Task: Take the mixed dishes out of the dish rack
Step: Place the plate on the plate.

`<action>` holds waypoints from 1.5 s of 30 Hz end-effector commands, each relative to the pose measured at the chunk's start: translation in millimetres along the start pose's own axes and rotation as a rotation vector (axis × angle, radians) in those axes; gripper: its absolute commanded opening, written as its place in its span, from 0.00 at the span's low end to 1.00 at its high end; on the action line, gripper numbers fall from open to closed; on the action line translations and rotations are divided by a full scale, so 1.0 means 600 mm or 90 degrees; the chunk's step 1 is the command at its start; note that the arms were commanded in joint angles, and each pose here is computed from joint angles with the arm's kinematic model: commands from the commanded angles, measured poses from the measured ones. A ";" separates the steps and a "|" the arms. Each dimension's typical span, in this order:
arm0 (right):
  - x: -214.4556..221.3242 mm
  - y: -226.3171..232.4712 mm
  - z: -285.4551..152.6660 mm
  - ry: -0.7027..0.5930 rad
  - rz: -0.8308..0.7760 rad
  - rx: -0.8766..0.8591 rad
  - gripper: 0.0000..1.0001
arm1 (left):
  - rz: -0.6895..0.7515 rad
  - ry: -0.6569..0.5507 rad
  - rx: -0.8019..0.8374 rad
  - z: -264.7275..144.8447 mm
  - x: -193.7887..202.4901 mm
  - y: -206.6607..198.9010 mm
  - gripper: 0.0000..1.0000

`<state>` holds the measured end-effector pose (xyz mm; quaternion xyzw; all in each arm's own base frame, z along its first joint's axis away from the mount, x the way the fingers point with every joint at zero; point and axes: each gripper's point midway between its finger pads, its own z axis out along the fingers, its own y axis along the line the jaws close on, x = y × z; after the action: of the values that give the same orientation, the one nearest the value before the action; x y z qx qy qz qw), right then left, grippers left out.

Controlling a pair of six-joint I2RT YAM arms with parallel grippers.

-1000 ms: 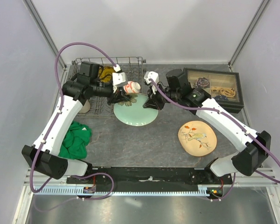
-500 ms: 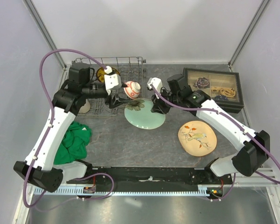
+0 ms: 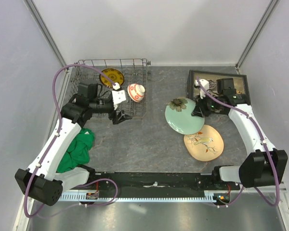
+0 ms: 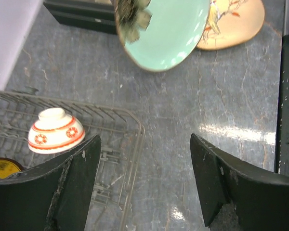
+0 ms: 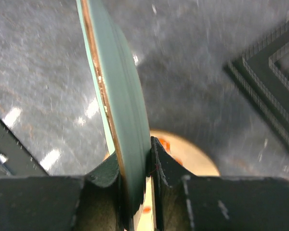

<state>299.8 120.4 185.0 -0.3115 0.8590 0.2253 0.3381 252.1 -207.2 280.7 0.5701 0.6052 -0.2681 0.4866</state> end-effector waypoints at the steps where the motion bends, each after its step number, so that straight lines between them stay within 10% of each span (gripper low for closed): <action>1: 0.018 0.024 -0.042 -0.029 -0.015 -0.101 0.00 | 0.042 0.000 -0.009 -0.002 0.005 0.002 0.82; 15: 0.185 -0.015 -0.106 0.045 0.123 -0.209 0.00 | 0.013 0.030 0.020 0.019 0.057 -0.013 0.82; 45: 0.225 -0.057 -0.107 0.013 0.309 -0.209 0.00 | 0.001 0.040 0.022 0.020 0.071 -0.021 0.82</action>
<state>226.9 -17.0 95.6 -0.2005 0.8847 0.3598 0.2181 245.4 -201.8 226.8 0.5761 0.6322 -0.2751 0.4391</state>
